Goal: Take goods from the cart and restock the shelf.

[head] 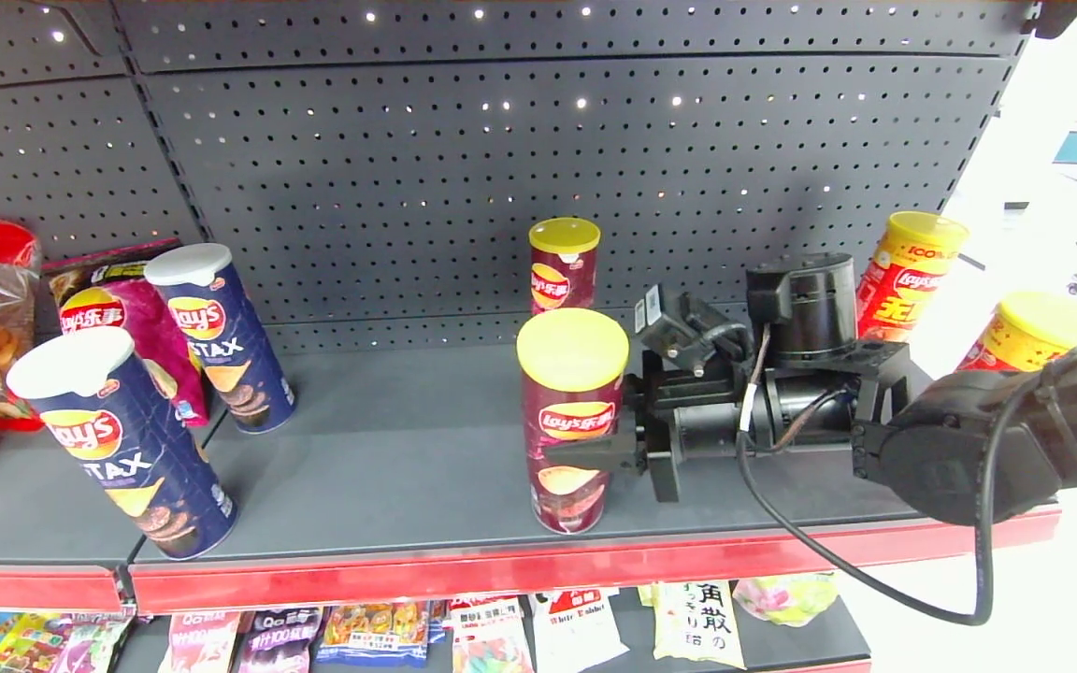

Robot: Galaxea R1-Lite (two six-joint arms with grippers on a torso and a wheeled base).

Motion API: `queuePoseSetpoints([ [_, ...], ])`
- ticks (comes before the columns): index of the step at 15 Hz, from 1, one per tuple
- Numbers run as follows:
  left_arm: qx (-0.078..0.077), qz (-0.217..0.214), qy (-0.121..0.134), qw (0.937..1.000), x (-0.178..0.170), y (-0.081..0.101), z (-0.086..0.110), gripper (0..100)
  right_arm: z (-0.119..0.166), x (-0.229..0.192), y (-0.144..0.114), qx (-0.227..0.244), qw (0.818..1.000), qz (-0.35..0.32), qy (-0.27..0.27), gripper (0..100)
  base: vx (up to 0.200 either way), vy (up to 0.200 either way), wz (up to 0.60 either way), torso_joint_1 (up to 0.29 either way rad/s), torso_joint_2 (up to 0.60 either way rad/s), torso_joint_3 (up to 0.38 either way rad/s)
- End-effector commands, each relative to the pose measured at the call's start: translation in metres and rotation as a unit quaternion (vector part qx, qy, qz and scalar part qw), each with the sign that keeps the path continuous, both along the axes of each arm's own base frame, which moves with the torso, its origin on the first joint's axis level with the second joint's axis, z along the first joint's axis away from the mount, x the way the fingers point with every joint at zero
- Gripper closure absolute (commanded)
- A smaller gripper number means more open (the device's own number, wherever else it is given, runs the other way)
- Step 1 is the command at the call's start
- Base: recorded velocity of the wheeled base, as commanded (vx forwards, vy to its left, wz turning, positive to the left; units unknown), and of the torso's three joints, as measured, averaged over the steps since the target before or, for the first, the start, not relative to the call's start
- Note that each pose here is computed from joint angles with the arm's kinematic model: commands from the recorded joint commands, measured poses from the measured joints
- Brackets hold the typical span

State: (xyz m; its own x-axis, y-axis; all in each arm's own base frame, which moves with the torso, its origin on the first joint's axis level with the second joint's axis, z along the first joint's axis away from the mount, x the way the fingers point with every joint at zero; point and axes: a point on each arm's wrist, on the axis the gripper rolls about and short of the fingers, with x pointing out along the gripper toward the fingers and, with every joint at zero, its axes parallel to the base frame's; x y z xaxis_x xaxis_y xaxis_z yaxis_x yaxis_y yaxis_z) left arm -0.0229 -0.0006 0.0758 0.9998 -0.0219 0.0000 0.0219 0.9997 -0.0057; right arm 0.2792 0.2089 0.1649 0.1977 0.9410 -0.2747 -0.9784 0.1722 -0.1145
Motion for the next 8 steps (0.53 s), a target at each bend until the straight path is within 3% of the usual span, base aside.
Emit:
queuePoseSetpoints([
  [1, 0.0, 0.0, 0.0, 1.0, 0.0, 0.0, 0.0, 0, -0.001, 0.002, 0.003, -0.001, 1.0, 0.002, 0.001, 100, 0.0, 0.0, 0.0, 0.0, 0.0, 0.0],
  [8, 0.0, 0.0, 0.0, 1.0, 0.0, 0.0, 0.0, 0, -0.002, 0.003, 0.014, -0.005, 1.0, 0.014, 0.007, 100, 0.0, 0.0, 0.0, 0.0, 0.0, 0.0],
])
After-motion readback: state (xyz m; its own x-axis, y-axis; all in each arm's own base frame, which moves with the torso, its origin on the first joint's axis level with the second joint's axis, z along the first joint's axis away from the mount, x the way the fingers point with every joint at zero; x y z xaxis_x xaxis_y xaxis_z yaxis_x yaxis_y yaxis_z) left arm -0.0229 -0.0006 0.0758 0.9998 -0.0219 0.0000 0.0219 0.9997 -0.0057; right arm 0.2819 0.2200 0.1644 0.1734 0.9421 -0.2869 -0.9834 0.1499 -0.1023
